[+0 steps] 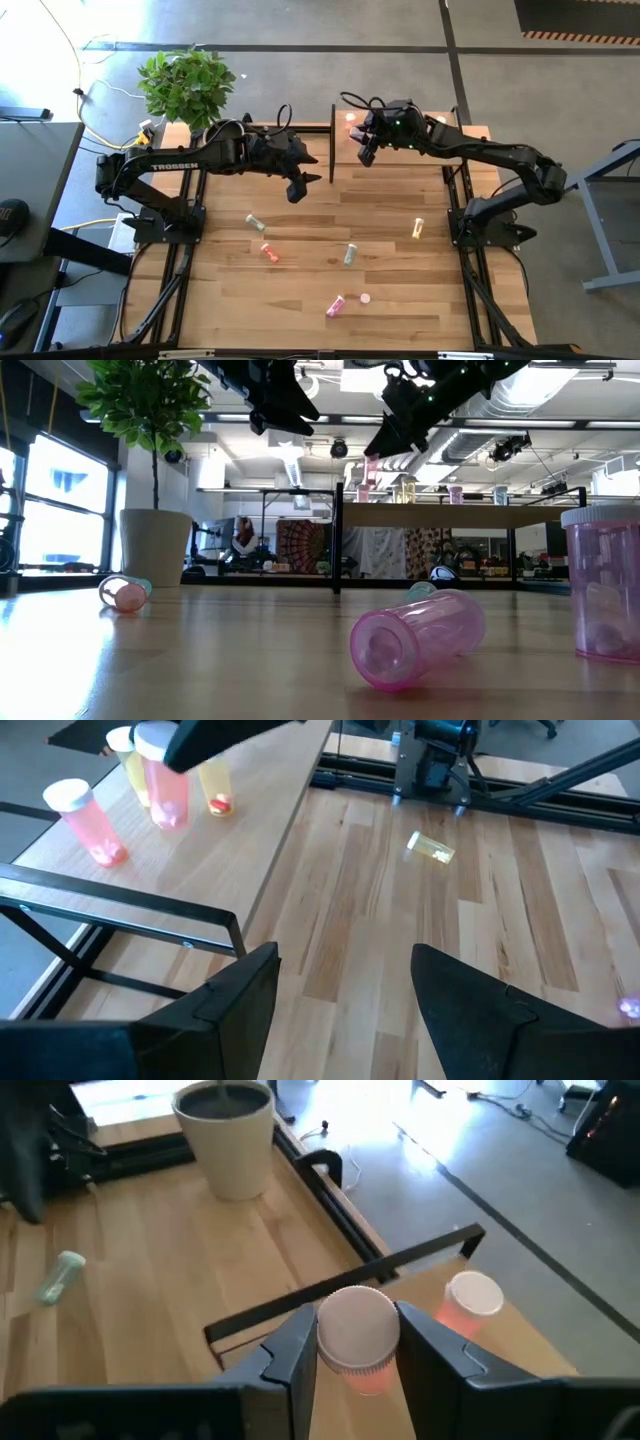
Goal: Pick and place medicine bottles onto shelf by color
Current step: Put the bottom pink medicine bottle aligned with the other pink medicine bottle on the shelf
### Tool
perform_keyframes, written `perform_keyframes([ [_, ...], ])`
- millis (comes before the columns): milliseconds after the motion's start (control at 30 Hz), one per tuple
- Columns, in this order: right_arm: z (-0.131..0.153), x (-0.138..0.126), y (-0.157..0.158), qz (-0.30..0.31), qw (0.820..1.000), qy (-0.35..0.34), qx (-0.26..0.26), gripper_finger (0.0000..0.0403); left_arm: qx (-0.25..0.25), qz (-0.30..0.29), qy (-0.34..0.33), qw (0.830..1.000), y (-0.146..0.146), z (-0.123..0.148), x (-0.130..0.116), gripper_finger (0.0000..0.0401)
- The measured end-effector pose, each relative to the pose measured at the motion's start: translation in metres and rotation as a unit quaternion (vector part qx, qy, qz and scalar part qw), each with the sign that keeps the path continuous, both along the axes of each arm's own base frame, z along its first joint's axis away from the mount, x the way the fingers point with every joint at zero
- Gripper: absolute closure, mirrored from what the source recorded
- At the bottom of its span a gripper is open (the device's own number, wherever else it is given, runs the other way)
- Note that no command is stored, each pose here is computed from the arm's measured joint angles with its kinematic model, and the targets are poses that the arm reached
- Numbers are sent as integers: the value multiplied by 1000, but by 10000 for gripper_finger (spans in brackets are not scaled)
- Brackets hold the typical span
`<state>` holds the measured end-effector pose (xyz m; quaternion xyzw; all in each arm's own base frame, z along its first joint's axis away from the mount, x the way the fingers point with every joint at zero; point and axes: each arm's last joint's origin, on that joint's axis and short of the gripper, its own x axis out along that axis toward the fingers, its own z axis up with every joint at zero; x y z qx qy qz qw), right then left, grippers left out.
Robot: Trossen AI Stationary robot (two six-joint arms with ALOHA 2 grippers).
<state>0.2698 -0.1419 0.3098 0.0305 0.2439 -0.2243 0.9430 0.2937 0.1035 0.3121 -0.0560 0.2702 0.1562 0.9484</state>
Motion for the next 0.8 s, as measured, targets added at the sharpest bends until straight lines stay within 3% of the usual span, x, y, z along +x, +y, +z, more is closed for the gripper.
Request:
perform_keyframes([
  [233,-17,9,-2,4,999,31,30,300,0,0,0,1000,0,0,0,181],
  [800,-26,15,-5,7,999,41,29,300,0,0,1,1000,0,0,0,182],
])
